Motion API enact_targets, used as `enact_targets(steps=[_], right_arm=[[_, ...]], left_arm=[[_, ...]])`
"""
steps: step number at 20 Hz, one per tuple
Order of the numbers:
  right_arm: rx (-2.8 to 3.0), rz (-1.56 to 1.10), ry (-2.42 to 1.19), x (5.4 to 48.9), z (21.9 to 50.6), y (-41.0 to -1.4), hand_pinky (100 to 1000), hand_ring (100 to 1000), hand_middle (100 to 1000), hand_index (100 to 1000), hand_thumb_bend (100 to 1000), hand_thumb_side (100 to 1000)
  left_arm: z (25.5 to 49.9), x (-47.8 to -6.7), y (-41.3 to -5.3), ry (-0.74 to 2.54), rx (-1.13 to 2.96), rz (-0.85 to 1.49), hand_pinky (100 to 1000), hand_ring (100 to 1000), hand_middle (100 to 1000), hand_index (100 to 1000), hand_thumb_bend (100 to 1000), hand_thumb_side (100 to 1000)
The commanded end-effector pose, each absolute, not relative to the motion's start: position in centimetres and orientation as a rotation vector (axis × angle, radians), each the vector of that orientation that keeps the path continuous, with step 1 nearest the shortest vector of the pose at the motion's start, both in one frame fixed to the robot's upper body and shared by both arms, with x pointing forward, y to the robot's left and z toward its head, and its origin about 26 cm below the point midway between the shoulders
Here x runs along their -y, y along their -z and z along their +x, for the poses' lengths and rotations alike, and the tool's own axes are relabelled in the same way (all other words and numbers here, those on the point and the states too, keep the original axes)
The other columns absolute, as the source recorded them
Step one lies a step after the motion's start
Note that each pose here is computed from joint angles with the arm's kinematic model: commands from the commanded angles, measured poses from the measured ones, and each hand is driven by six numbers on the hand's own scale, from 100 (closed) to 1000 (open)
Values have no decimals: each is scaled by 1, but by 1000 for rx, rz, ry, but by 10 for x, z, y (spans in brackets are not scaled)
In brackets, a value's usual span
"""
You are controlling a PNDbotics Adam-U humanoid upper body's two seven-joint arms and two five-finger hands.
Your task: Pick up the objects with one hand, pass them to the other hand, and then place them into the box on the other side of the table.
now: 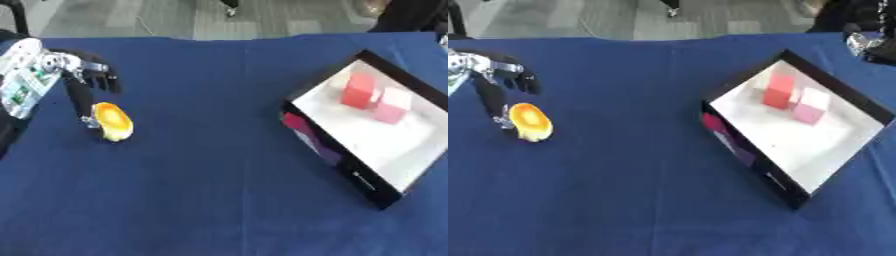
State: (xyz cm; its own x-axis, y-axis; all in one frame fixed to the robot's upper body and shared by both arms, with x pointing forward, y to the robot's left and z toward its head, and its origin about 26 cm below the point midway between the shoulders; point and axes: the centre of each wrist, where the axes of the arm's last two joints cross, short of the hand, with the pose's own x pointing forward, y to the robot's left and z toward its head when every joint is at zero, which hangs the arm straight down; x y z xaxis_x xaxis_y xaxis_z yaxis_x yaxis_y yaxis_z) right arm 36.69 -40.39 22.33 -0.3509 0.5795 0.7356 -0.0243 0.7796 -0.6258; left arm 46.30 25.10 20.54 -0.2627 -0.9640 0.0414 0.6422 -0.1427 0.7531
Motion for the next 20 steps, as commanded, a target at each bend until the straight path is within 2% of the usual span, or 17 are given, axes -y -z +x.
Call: enact_targets(steps=[1, 16, 20], right_arm=[[1855, -462, -669, 409, 365, -236, 1000, 1000, 959, 1000, 100, 269], [1832, -459, -672, 411, 366, -228, 1000, 1000, 966, 1000, 100, 288], [1826, -460, -673, 411, 366, -226, 1000, 1000, 966, 1000, 100, 292]], left_arm=[[466, -252, -218, 1702, 812, 600, 870, 840, 754, 798, 849, 100], [475, -260, -196, 1742, 685, 677, 868, 838, 769, 794, 834, 100], [476, -261, -193, 1731, 697, 667, 859, 827, 747, 787, 799, 100]])
